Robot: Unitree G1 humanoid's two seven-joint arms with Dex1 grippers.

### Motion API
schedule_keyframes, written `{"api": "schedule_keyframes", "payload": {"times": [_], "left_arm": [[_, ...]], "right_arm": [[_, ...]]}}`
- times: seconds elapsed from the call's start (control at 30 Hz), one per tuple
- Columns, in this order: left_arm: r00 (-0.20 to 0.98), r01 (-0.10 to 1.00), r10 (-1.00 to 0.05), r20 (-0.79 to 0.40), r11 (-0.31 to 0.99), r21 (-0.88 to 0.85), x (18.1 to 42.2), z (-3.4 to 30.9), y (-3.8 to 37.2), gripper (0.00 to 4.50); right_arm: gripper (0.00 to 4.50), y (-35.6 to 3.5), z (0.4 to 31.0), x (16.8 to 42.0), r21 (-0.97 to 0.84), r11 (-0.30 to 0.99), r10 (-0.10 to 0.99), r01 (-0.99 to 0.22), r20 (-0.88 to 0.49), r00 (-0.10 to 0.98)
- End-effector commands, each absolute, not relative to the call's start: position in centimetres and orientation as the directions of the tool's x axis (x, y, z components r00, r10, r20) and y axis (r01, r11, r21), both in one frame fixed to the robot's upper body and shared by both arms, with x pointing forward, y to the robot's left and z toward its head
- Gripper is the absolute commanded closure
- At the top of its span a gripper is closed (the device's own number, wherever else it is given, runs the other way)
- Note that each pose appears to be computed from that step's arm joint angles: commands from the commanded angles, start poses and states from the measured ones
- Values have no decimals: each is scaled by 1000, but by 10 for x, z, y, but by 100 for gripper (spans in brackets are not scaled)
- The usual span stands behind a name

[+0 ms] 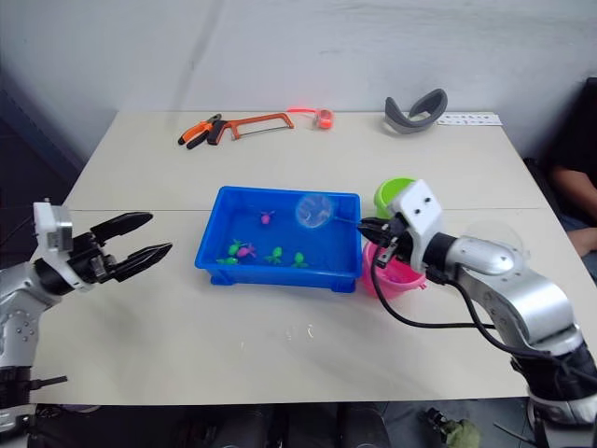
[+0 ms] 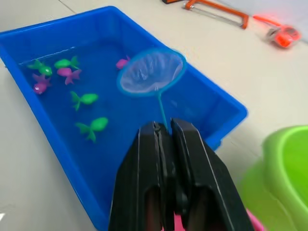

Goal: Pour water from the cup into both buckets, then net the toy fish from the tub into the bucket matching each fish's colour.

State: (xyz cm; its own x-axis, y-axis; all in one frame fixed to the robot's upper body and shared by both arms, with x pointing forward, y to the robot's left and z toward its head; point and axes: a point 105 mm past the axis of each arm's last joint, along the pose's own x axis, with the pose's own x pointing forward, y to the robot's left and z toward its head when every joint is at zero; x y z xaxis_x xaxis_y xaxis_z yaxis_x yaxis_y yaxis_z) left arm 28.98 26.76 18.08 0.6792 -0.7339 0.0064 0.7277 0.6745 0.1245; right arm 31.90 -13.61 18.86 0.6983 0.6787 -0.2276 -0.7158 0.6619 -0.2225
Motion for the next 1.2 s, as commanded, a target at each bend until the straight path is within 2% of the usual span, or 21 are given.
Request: {"api": "schedule_keyframes", "payload": {"times": [0.03, 0.23, 0.6, 0.93, 1.2], "left_arm": [[707, 700, -708, -12, 696, 163, 282, 187, 285, 3], [755, 650, -656, -17, 745, 150, 279, 188, 301, 3], [737, 674, -672, -68, 726, 137, 274, 185, 294, 3], [667, 740, -740, -87, 645, 190, 292, 204, 262, 3], [657, 749, -744, -124, 626, 217, 304, 209, 248, 3]], "right_arm": [[450, -128, 189, 321, -212, 669, 668, -712, -247, 702], [450, -118, 180, 325, -200, 693, 640, -693, -273, 719], [450, -109, 170, 340, -147, 744, 586, -652, -326, 742], [450, -85, 162, 358, -81, 733, 603, -676, -384, 699], [450, -64, 166, 371, -74, 711, 629, -699, -376, 680]]}}
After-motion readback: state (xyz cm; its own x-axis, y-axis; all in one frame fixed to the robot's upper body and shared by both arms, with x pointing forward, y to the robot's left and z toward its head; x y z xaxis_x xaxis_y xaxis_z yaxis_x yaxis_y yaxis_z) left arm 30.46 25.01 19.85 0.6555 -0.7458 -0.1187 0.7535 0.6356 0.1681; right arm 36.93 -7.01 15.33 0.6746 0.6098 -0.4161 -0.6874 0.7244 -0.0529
